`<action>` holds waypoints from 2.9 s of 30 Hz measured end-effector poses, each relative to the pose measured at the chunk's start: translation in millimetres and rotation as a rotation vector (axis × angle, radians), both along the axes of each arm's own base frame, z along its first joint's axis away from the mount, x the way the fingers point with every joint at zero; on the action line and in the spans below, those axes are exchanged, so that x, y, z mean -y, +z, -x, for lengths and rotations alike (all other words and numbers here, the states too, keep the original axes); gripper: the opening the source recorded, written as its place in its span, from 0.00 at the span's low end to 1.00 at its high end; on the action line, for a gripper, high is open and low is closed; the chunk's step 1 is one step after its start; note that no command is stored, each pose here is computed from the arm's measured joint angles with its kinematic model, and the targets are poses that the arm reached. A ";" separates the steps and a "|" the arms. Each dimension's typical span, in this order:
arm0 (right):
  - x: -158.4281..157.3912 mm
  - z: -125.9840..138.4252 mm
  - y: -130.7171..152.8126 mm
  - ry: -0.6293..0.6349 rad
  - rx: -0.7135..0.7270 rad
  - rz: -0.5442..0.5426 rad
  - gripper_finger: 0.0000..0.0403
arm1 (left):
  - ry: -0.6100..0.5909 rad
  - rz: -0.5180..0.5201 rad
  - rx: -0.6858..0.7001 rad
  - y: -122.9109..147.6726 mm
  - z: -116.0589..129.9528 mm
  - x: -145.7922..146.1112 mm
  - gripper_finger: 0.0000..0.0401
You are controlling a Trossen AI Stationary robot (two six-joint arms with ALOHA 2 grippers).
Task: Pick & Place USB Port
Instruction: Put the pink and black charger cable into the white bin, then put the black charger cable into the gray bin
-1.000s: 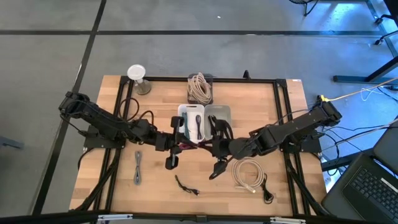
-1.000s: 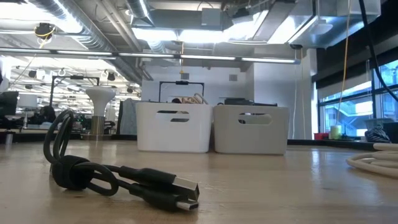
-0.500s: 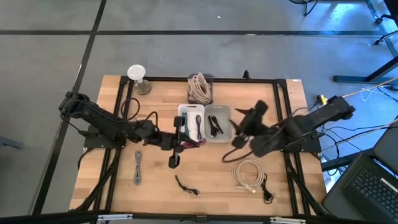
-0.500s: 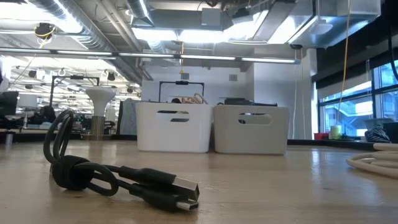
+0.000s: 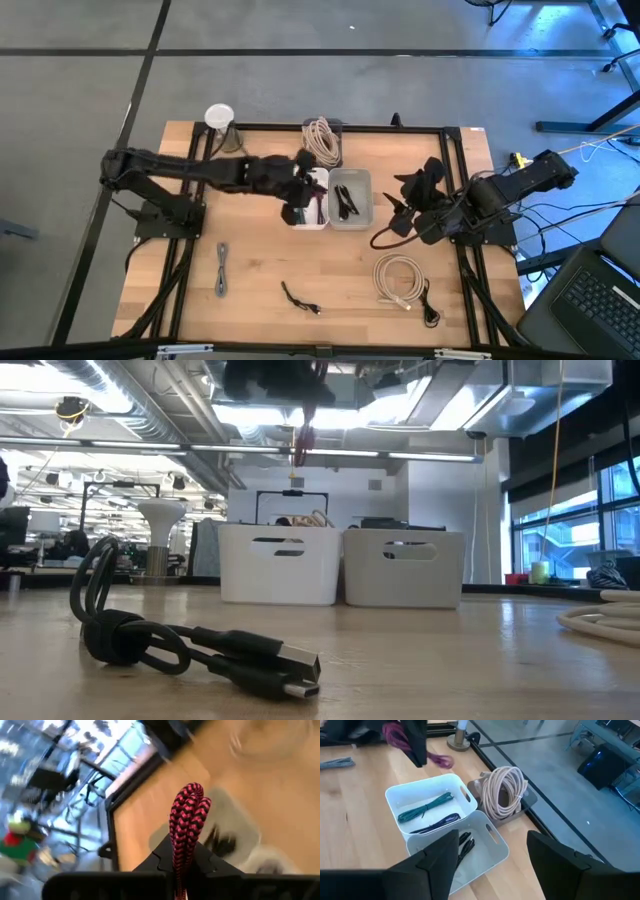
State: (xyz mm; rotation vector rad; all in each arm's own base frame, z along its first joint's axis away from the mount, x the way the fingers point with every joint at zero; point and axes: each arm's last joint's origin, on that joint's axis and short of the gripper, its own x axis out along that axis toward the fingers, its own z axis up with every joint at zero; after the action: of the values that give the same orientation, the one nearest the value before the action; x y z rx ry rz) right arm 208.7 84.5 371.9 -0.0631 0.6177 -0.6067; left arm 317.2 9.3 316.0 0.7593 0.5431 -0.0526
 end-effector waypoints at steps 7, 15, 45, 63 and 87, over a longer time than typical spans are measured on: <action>-0.4 -0.3 -1.1 0.005 -0.013 -0.002 0.59 | -0.128 -0.277 -0.199 -19.0 -17.8 -11.4 0.02; -0.4 0.7 -2.4 0.018 -0.037 -0.019 0.59 | -0.122 -0.444 -0.523 -84.6 -40.7 -19.8 0.02; 2.3 6.3 -5.8 -0.038 -0.056 -0.056 0.59 | -0.225 -0.398 -0.723 -133.9 -47.9 -20.4 0.18; 3.4 10.9 -9.2 -0.051 -0.108 -0.111 0.59 | 0.144 -0.070 -0.242 -18.3 0.6 21.6 0.17; 2.8 16.9 -13.6 -0.087 -0.168 -0.245 0.59 | 0.964 1.110 -0.191 -63.7 153.0 90.3 0.21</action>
State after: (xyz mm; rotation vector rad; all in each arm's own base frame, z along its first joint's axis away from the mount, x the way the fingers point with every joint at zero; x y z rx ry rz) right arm 191.8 81.8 358.3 0.1449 0.8570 -0.6094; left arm 164.2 -80.9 252.3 -0.6327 0.8880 0.4434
